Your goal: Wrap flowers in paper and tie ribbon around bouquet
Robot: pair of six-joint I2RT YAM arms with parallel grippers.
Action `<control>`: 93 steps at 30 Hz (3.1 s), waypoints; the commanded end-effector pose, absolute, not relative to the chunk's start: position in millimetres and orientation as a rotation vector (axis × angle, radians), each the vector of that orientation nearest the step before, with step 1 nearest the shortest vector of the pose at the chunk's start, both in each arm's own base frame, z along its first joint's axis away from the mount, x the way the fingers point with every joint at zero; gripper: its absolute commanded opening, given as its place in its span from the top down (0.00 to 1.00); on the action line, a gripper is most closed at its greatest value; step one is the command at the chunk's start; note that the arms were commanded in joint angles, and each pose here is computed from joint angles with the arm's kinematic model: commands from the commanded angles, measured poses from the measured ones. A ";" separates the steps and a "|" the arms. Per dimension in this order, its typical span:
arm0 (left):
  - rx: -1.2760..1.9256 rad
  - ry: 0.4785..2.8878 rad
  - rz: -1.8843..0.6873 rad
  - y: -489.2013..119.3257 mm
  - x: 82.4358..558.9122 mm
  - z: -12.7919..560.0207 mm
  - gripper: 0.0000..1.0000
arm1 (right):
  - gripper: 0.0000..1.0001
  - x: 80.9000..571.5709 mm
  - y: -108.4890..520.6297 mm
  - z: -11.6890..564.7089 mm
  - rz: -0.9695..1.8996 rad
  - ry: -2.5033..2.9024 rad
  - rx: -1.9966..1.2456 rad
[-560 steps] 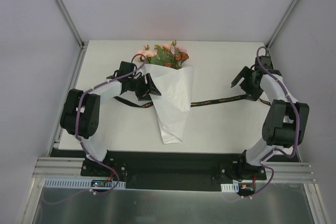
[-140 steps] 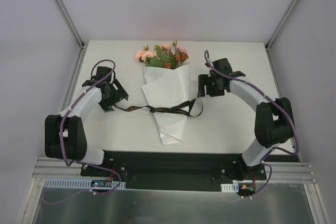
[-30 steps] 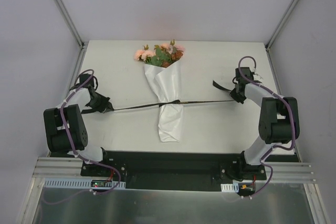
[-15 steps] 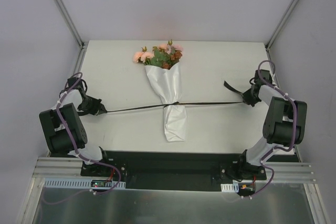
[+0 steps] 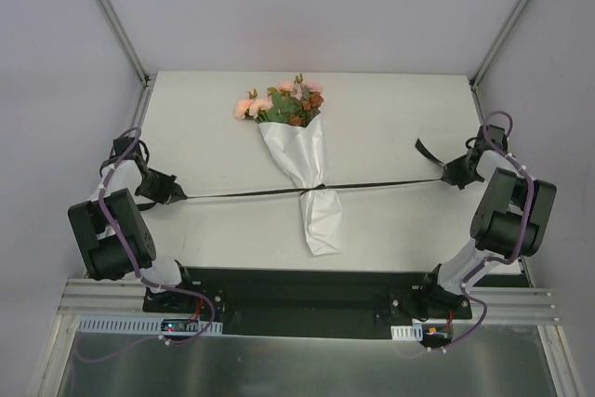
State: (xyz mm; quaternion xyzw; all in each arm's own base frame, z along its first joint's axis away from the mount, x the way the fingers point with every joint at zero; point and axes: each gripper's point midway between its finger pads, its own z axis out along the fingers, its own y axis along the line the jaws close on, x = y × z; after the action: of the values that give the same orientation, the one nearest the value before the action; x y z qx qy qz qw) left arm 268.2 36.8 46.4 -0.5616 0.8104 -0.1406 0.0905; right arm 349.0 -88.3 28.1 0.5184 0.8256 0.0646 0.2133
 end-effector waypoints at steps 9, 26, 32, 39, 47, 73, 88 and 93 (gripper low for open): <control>-1.234 2.397 -0.764 -28.3 264.0 100.3 0.25 | 0.08 317.3 -33.8 87.6 0.198 2.495 1.060; -1.986 2.584 -0.967 -216.8 257.6 56.2 0.20 | 0.07 297.5 162.5 60.5 0.530 2.506 1.343; -2.164 2.432 -0.898 -215.3 266.9 25.9 0.20 | 0.16 300.8 185.5 38.4 0.513 2.559 1.287; -2.228 2.467 -0.814 -226.5 264.8 2.0 0.31 | 0.20 309.2 190.6 23.7 0.402 2.568 1.216; -1.959 2.498 -0.846 -223.4 280.4 -6.2 0.83 | 0.57 318.1 184.8 26.8 0.217 2.600 0.930; 0.020 2.580 0.248 -146.8 299.1 54.6 1.00 | 0.99 350.1 171.8 91.4 -0.120 2.335 -0.508; -0.088 2.743 0.296 -100.4 268.2 10.9 1.00 | 1.00 304.8 98.1 55.7 -0.310 2.593 0.023; -0.107 2.685 0.190 -109.5 277.7 30.9 1.00 | 1.00 292.4 138.0 46.8 -0.198 2.630 -0.064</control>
State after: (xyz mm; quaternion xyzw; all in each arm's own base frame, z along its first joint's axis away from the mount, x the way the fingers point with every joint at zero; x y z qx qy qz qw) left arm 290.1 -137.9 17.9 -0.0343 0.9722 0.0310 0.2293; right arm 308.9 140.8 43.2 -0.0217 0.9632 -0.0533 0.2626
